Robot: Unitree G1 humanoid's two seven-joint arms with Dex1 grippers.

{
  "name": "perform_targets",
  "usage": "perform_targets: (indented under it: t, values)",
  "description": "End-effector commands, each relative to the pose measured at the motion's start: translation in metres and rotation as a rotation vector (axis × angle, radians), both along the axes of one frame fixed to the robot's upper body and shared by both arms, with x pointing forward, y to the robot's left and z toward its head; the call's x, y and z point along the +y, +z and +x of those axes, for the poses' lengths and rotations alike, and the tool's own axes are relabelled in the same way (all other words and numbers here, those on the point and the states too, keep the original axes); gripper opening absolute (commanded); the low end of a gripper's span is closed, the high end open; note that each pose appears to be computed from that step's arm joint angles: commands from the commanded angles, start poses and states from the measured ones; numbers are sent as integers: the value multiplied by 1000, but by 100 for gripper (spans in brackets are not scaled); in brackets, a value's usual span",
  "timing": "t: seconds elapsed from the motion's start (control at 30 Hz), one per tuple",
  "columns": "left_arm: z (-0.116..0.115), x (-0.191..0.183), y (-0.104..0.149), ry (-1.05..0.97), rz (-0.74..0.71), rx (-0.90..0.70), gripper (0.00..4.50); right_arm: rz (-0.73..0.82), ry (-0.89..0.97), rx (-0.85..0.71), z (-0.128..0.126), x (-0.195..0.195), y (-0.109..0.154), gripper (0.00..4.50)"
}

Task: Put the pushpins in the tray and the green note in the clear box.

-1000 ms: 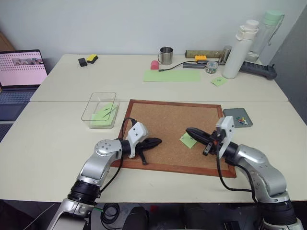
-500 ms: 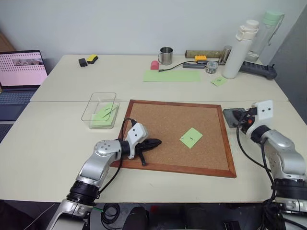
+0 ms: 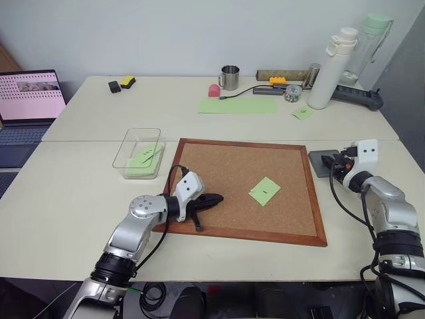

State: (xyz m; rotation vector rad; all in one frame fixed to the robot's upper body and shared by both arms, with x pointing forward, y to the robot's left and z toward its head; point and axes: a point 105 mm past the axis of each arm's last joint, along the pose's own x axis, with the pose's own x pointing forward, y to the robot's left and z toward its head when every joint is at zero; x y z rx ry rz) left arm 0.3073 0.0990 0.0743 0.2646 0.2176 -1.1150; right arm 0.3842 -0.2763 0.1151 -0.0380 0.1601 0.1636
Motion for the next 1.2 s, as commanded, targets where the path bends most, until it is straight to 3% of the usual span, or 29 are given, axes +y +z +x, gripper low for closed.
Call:
perform_targets:
  t: [0.03, 0.13, 0.23, 0.37, 0.43, 0.7, 1.0, 1.2]
  values:
    - [-7, 6, -15, 10, 32, 60, 0, -37, 2, -84, 0, -6, 23, 290]
    - [-8, 5, -15, 9, 32, 60, 0, -52, 161, -143, -9, 19, 36, 306]
    - [-8, 6, -16, 10, 32, 61, 0, -4, 418, -156, -33, 66, 43, 306]
    - [-8, 6, -16, 13, 33, 62, 0, 1, 616, -110, -61, 112, 32, 306]
    - [-7, 6, -16, 14, 31, 63, 0, -78, 690, -72, -72, 133, 15, 306]
    - [-7, 5, -17, 20, 28, 63, 0, -41, 765, -23, -82, 192, -12, 306]
    - [-6, 6, -16, 27, 28, 60, 0, -63, 715, 42, -72, 198, -33, 306]
    - [-7, 7, -17, 31, 28, 62, 0, -11, 715, 33, -73, 199, -27, 189]
